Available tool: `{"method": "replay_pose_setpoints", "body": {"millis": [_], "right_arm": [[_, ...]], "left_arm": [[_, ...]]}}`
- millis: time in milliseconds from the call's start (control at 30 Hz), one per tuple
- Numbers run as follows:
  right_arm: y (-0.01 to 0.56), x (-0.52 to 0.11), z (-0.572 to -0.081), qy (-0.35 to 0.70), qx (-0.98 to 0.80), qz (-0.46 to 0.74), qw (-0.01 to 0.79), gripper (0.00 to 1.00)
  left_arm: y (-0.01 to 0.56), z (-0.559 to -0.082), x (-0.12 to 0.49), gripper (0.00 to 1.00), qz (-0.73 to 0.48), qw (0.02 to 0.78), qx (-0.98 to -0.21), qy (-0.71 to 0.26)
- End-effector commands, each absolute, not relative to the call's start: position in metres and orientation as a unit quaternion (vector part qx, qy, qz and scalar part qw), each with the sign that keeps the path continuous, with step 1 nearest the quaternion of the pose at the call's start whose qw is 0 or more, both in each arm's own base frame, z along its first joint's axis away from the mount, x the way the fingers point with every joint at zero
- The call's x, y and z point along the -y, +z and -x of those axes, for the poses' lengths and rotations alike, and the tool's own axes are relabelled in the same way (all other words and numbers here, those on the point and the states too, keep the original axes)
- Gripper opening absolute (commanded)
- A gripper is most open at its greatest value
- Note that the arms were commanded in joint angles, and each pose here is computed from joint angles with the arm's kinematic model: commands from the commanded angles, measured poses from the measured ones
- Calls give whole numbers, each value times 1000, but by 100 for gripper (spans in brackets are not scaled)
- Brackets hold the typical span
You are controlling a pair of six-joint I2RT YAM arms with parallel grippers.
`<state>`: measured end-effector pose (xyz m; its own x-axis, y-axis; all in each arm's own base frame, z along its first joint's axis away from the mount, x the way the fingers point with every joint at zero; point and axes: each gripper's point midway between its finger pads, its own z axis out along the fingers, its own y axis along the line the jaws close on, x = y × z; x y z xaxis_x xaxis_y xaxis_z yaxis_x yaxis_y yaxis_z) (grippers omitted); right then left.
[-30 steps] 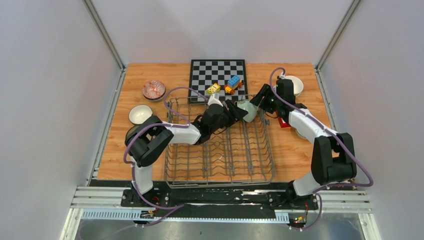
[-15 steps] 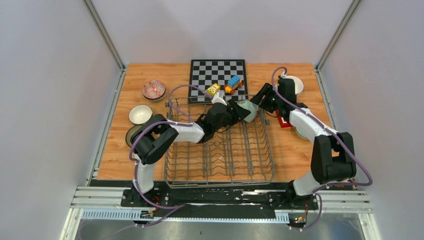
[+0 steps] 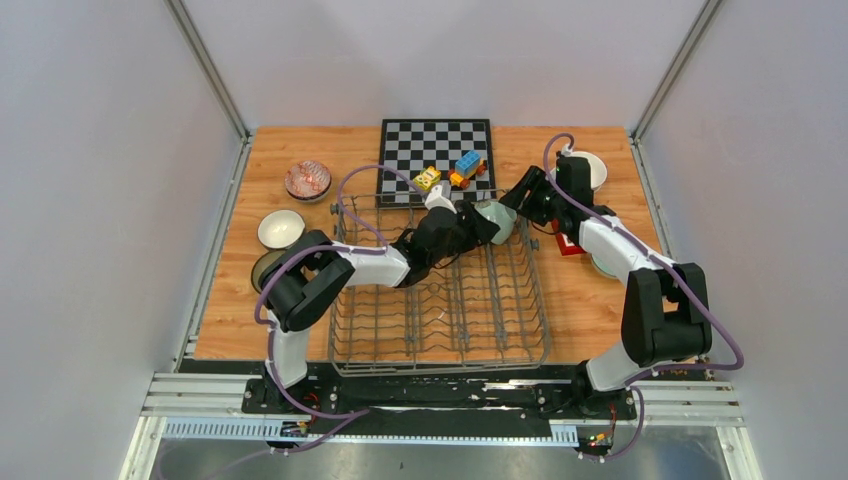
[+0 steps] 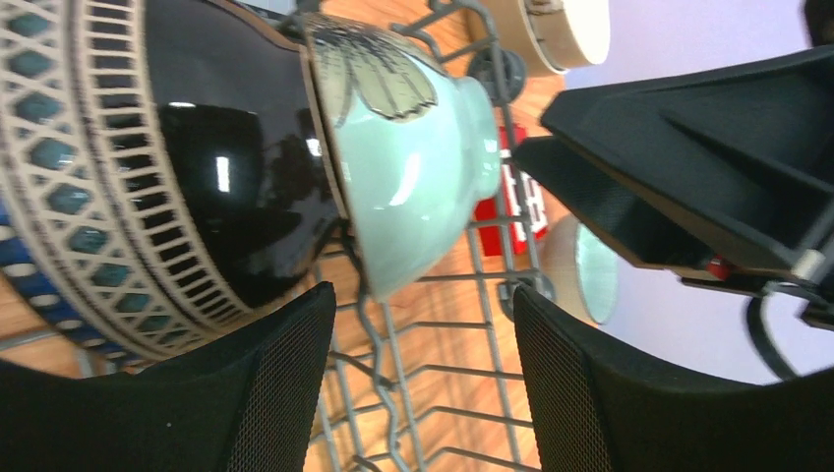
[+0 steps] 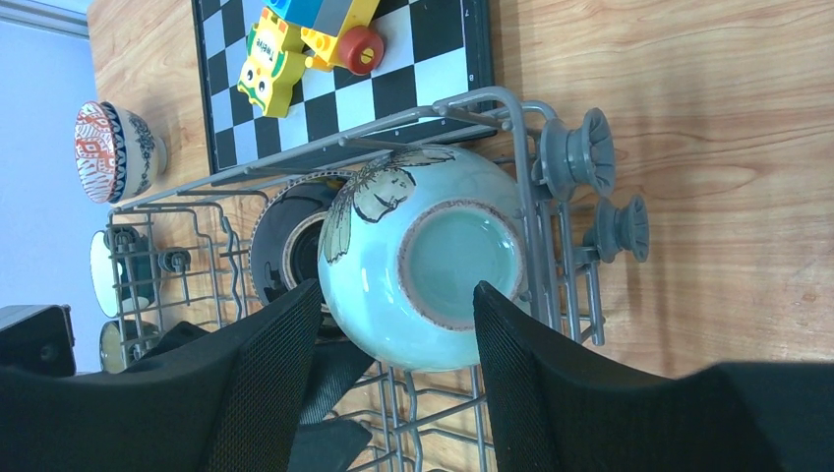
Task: Unload the bowls from the dish rack
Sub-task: Pick up the bowl from the dish rack.
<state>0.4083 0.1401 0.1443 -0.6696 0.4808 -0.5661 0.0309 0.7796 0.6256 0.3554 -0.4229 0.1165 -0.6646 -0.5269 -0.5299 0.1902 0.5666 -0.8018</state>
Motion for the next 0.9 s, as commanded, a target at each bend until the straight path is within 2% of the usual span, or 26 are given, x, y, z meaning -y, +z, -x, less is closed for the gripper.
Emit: {"method": "replay_pose_setpoints", "body": {"millis": [0, 233, 867], "right_arm": [[145, -136, -412, 302, -861, -153, 381, 62], [147, -136, -412, 304, -860, -151, 381, 63], [138, -131, -411, 300, -864, -159, 372, 62]], "left_arm": [[116, -359, 408, 70, 94, 443, -802, -390], [123, -365, 417, 69, 84, 473, -779, -404], [132, -364, 443, 54, 44, 473, -755, -452]]}}
